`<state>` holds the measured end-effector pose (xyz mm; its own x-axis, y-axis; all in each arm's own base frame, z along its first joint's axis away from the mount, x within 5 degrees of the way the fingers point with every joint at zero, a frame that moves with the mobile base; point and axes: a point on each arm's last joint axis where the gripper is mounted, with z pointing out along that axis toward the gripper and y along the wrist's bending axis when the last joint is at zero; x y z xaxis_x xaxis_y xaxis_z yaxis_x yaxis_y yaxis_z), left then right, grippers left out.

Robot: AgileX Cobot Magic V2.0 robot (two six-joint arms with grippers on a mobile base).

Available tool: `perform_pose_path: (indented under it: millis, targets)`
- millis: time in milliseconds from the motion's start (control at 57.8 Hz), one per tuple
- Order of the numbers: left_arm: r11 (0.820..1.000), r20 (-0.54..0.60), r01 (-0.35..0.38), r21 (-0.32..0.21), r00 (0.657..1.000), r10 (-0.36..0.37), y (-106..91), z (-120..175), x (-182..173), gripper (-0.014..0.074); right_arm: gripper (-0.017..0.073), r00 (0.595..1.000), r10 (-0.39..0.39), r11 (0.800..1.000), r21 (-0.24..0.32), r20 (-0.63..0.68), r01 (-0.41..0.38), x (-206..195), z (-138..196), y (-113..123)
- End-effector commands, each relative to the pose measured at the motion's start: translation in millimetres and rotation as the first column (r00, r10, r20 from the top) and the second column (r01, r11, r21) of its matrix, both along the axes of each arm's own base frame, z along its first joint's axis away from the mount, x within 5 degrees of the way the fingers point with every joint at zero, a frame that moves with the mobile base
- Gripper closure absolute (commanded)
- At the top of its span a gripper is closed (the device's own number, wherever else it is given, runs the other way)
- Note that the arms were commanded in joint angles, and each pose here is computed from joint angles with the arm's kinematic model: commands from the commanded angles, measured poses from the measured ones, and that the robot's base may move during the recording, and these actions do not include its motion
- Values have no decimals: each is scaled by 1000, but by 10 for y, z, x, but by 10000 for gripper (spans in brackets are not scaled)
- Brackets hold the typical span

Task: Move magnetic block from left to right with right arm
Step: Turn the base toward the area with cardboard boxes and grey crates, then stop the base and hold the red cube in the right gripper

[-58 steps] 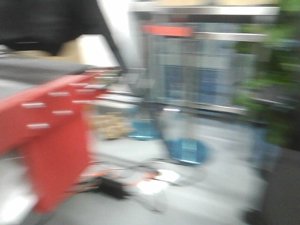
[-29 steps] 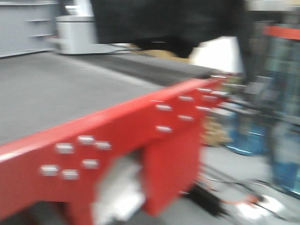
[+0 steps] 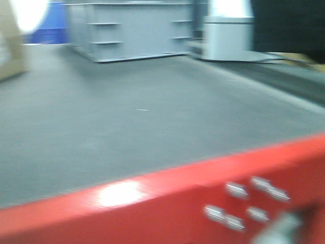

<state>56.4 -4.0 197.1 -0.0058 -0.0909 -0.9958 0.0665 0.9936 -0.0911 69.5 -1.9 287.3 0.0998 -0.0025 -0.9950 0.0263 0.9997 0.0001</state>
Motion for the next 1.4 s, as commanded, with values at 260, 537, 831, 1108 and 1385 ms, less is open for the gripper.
perform_pose_path:
  millis: [260, 537, 831, 1108, 1385]
  targets:
    - [1000, 79, -11, -16, 997, 12, 10, 45, -3, 720, 305, 994, 1, 1000, -19, 108, 1, -17, 171, 4]
    - [1000, 79, -11, -16, 997, 12, 10, 45, -3, 720, 305, 994, 1, 1000, -19, 108, 1, -17, 171, 4]
    - [1000, 79, -11, -16, 997, 12, 10, 45, -3, 720, 305, 994, 1, 1000, -19, 108, 1, -17, 171, 4]
    - [1000, 79, -11, -16, 997, 12, 10, 45, -3, 720, 305, 994, 1, 1000, -19, 108, 1, -17, 171, 4]
    - [1000, 79, -11, -16, 997, 12, 10, 45, -3, 720, 305, 994, 1, 1000, -19, 108, 1, -17, 171, 4]
